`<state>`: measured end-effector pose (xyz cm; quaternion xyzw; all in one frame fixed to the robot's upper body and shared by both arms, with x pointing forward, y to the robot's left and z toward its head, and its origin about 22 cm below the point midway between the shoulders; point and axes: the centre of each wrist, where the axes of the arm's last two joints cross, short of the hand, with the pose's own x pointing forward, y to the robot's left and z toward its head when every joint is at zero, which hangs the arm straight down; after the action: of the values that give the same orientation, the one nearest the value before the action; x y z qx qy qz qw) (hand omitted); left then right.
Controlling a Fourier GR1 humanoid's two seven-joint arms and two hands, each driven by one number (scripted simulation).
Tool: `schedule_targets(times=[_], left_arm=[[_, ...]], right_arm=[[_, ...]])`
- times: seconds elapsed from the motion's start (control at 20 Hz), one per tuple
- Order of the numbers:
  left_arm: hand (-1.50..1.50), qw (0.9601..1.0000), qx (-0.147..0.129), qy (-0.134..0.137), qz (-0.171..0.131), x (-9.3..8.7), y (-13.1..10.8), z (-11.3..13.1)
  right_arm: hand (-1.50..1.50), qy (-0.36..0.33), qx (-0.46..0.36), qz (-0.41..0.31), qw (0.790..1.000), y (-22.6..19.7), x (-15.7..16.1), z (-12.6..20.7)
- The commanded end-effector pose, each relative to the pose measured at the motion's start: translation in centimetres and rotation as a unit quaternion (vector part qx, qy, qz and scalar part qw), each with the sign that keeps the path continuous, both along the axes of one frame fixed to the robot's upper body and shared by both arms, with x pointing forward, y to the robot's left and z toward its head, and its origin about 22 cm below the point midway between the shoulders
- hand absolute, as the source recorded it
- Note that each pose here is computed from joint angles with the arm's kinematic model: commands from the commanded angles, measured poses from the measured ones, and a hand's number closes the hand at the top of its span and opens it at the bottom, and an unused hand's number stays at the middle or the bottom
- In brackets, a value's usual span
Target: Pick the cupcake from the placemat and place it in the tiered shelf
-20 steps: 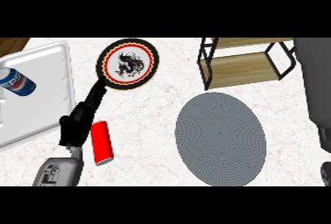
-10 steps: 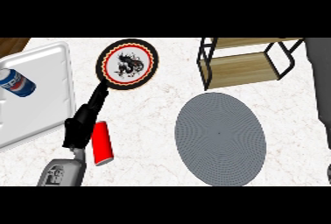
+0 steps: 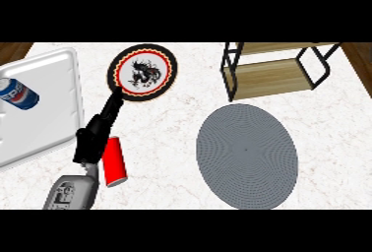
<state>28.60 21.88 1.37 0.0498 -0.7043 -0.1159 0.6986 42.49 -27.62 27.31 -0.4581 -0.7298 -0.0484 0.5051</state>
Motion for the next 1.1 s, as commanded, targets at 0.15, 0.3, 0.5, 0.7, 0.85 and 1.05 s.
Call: schedule_targets(times=[0.15,0.3,0.5,0.7,0.85,1.05], left_arm=[[0.0,1.0,-0.003,-0.007,-0.001,0.5,0.8,1.1],[0.0,0.9999,-0.006,0.01,0.001,-0.6,-0.1,-0.1],[0.0,0.9999,-0.004,-0.003,0.009,-2.4,1.2,-1.0],[0.0,0.9999,0.004,0.0,0.015,0.1,0.0,-0.2],[0.0,1.0,-0.002,-0.001,0.007,-0.5,2.0,0.8],[0.0,0.9999,-0.004,0.003,0.016,-1.4,1.6,-1.1]], right_arm=[[-1.5,-0.078,0.107,0.0,0.991,-1.3,-1.6,3.5],[-1.5,-0.124,0.155,-0.026,0.98,-3.6,-3.8,7.2],[-1.5,-0.108,0.155,-0.066,0.98,-7.6,-6.1,7.7],[-1.5,-0.045,0.213,-0.083,0.972,-11.7,-9.5,9.4],[-1.5,0.0,0.188,-0.102,0.977,-15.3,-12.2,8.4],[-1.5,0.03,0.169,-0.102,0.98,-19.2,-17.0,7.9]])
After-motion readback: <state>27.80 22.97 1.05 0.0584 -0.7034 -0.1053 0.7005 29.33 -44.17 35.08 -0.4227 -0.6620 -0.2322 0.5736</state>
